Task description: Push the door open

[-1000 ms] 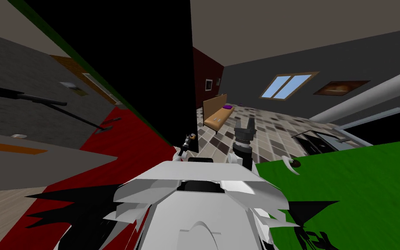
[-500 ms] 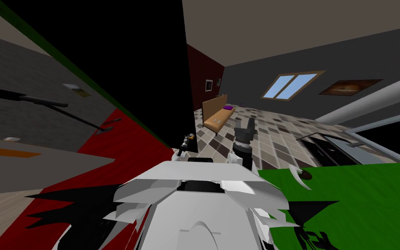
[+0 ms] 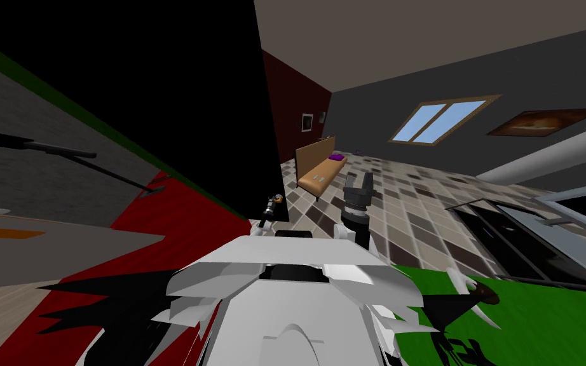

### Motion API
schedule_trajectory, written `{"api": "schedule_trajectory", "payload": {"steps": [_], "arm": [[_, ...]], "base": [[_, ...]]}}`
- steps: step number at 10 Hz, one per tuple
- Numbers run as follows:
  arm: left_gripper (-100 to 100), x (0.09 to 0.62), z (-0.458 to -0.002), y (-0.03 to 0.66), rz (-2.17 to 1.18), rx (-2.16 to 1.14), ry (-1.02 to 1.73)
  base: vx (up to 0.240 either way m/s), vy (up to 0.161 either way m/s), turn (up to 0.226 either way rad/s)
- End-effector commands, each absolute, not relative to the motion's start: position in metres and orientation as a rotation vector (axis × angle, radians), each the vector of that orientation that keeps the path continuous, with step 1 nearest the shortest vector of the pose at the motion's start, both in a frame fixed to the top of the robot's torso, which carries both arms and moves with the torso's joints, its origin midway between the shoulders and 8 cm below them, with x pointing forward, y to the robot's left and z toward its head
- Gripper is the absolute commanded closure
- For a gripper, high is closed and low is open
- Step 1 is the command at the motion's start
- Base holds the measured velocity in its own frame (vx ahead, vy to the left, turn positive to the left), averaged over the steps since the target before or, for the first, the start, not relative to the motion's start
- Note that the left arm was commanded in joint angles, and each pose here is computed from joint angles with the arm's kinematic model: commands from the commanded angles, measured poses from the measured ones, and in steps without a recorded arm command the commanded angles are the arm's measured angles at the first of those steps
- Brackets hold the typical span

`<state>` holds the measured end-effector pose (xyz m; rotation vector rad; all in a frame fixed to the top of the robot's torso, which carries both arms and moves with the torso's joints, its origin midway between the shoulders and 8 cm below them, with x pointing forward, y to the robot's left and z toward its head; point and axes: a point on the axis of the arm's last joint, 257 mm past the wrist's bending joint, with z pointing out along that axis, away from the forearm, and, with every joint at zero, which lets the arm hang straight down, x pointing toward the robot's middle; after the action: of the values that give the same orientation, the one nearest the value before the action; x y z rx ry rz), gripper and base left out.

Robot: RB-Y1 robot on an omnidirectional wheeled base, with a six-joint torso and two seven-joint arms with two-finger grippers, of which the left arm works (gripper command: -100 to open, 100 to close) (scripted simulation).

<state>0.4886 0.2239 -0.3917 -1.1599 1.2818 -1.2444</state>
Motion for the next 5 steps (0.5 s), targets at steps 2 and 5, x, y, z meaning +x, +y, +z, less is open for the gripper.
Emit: {"api": "schedule_trajectory", "payload": {"steps": [2,5], "arm": [[100,0.488,-0.39,0.252,-1.202,-1.173,1.242],[100,0.488,-0.39,0.269,-1.172,-1.193,1.21]], "base": [[0.175,-0.089,0.074],[0.14,-0.088,0.053]]}}
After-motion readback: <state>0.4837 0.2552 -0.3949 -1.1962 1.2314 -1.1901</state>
